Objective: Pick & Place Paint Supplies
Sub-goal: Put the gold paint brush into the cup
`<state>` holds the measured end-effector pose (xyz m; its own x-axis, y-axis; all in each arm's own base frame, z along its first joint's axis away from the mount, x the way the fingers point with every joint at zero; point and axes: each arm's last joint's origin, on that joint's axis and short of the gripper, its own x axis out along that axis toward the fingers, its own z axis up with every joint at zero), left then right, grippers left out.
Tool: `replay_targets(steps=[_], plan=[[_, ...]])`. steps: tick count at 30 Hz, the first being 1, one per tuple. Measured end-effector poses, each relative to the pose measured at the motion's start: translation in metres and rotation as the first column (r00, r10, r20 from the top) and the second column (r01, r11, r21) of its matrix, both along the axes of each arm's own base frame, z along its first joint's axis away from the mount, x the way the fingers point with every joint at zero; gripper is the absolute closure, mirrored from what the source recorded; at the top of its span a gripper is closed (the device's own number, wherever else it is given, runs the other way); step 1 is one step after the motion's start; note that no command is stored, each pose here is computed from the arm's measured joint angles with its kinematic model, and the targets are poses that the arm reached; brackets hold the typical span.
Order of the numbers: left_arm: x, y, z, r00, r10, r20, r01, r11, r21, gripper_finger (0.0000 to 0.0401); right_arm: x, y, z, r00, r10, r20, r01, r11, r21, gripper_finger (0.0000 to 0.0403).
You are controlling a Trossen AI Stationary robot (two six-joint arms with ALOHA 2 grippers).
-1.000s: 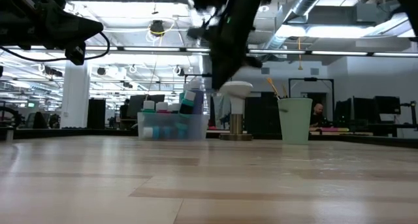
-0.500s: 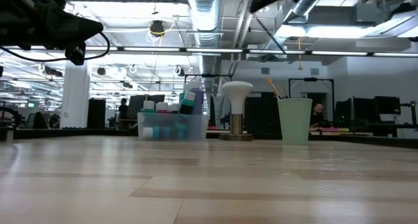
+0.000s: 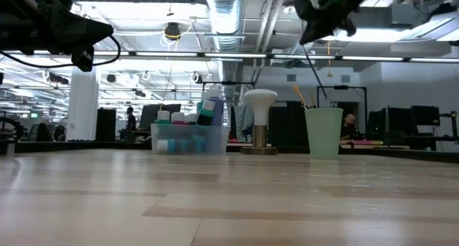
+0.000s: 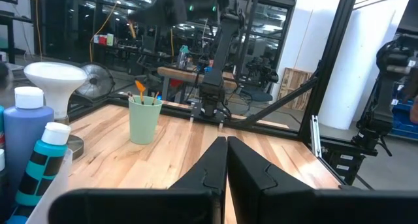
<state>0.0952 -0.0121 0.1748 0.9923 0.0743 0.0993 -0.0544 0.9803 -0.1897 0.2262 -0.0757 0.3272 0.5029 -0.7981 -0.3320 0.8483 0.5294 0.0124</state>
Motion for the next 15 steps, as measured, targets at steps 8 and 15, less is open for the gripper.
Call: replay_targets(steps=[8,15], plan=[[0.000,0.000,0.000,1.000,0.000,0.000,0.000,1.000,0.000,0.0395,-0.004,-0.004,-0.048,0.999,-0.025,0.044,0.024,1.000,0.011,0.0403],[0.000,0.000,0.000,1.000,0.000,0.000,0.000,1.000,0.000,0.0395,-0.004,-0.003,-0.055,0.999,-0.016,0.037,0.015,1.000,0.008,0.0384]])
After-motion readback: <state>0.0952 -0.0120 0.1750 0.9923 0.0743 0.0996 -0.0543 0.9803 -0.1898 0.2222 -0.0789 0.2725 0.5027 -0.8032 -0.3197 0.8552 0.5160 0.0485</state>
